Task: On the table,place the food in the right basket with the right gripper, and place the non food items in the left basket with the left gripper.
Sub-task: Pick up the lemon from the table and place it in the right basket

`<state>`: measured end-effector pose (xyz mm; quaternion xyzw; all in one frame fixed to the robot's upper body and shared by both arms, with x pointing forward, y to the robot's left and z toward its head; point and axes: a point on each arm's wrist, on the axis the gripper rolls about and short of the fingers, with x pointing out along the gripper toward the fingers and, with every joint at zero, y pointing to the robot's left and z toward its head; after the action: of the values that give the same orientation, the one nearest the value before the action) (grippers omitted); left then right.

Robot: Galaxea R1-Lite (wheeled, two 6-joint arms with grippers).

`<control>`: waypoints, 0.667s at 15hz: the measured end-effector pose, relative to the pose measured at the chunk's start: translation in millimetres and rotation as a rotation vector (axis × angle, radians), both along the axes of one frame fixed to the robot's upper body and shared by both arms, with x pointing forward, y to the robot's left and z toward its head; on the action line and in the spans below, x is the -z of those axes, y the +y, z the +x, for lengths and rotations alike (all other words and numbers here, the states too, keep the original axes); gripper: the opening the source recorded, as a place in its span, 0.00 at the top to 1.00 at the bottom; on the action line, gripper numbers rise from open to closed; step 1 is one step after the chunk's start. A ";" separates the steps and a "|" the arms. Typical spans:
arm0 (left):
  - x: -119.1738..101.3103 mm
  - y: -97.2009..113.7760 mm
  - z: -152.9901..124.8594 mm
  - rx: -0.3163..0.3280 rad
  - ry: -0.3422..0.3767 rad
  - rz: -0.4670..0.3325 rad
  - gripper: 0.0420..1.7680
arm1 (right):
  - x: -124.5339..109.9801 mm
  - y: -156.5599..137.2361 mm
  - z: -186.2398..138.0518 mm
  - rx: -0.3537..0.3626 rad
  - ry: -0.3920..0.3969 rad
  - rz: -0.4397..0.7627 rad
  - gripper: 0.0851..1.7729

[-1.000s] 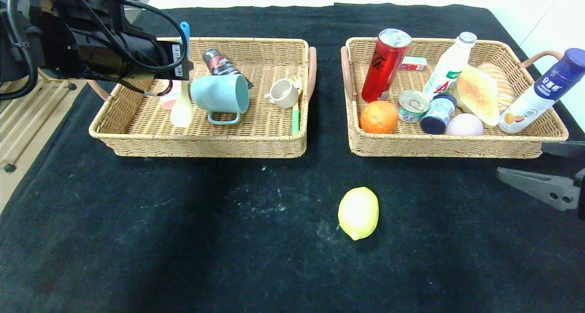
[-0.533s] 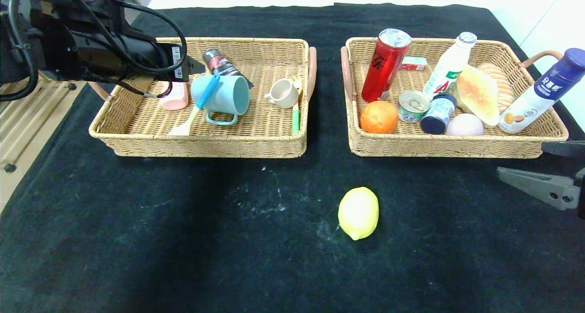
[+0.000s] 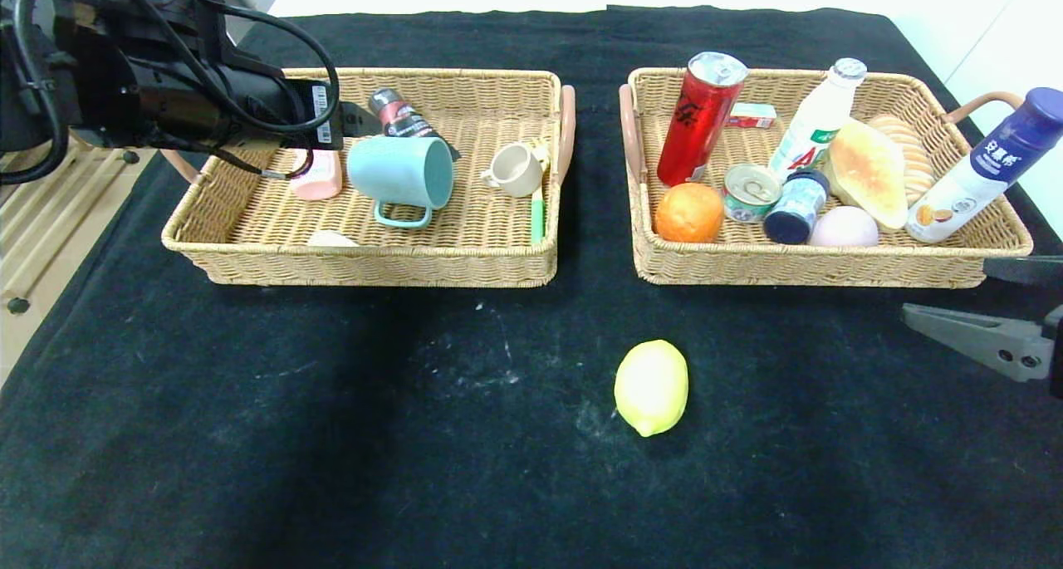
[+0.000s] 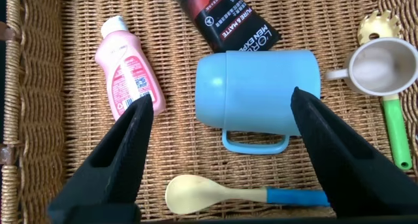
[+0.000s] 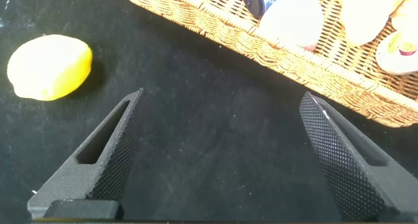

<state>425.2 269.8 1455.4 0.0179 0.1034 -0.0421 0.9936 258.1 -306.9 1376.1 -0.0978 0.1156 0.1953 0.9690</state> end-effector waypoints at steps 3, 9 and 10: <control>-2.2 -0.4 -4.7 0.045 0.004 -0.004 0.10 | 0.0 0.0 0.0 0.001 0.000 0.000 0.04; -6.1 -1.1 -29.0 0.170 0.012 -0.012 0.06 | 0.5 0.0 0.3 0.003 0.003 0.003 0.04; -6.3 -2.6 -35.8 0.198 0.016 -0.015 0.06 | 0.7 0.2 0.7 0.004 0.005 0.003 0.04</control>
<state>389.4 267.3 1461.7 0.0201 0.1089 -0.1411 0.9838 258.8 -306.6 1375.4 -0.0957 0.1178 0.1941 0.9692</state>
